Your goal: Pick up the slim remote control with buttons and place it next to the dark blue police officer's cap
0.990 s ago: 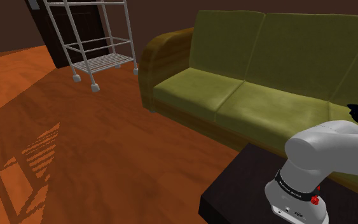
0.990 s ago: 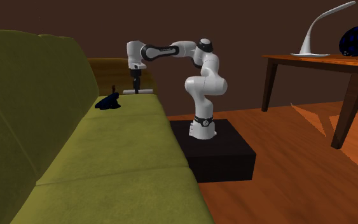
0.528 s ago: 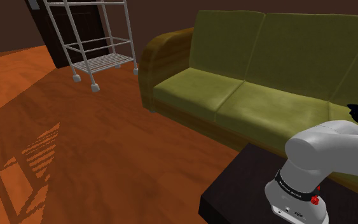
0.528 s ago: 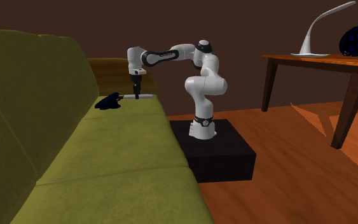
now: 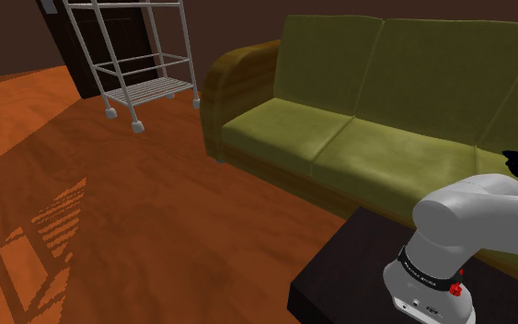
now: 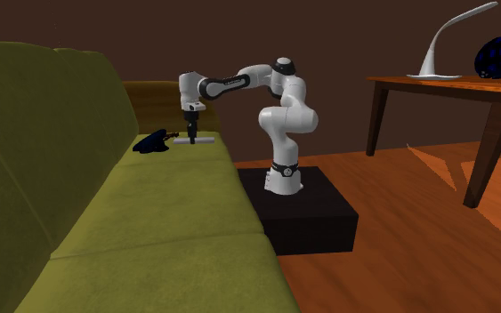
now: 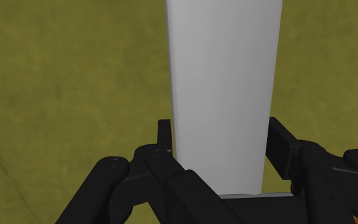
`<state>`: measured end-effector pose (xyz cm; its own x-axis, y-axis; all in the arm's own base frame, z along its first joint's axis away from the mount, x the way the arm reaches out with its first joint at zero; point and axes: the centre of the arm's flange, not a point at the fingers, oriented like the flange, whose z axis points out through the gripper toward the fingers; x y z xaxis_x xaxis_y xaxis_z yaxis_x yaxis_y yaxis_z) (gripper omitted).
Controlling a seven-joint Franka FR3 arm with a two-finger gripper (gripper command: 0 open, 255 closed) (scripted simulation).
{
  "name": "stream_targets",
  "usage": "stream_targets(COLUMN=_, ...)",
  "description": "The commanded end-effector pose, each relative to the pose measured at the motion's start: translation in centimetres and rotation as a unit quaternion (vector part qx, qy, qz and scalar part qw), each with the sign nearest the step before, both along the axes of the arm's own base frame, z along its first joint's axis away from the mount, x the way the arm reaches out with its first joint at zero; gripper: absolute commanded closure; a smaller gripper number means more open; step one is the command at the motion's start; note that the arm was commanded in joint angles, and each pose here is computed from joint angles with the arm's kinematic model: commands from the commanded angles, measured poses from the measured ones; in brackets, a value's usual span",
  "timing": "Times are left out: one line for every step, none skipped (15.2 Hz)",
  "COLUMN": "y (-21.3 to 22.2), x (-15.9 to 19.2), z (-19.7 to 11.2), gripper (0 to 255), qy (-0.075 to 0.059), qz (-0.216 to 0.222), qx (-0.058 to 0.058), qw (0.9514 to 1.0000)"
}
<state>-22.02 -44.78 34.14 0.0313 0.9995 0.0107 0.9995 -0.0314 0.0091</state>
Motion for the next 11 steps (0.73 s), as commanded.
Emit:
stream_targets(y=-0.04, x=0.02, z=-0.06, gripper=255, qy=0.0, qz=0.0, qx=0.0, qw=1.0)
stream_targets(y=-0.04, x=0.02, z=-0.06, gripper=255, qy=0.0, qz=0.0, qx=0.0, qw=1.0)
stream_targets(y=-0.04, x=0.02, z=-0.06, gripper=255, qy=0.0, qz=0.0, qx=0.0, qw=1.0)
stream_targets(y=-0.04, x=0.02, z=-0.06, gripper=255, qy=0.0, qz=0.0, qx=0.0, qw=1.0)
stream_targets(y=-0.04, x=0.02, z=-0.06, gripper=255, qy=0.0, qz=0.0, qx=0.0, qw=1.0)
stream_targets(y=-0.04, x=0.02, z=-0.06, gripper=0, qy=0.0, qz=0.0, qx=0.0, qw=1.0)
stream_targets(y=-0.04, x=0.02, z=-0.06, gripper=0, qy=0.0, qz=0.0, qx=0.0, qw=1.0)
stream_targets(y=-0.04, x=0.02, z=-0.06, gripper=0, qy=0.0, qz=0.0, qx=0.0, qw=1.0)
stream_targets(y=-0.04, x=0.02, z=-0.06, gripper=0, qy=0.0, qz=0.0, qx=0.0, qw=1.0)
stream_targets(y=-0.04, x=0.02, z=-0.06, gripper=0, qy=0.0, qz=0.0, qx=0.0, qw=1.0)
stream_targets(y=-0.04, x=0.02, z=-0.06, gripper=0, qy=0.0, qz=0.0, qx=0.0, qw=1.0)
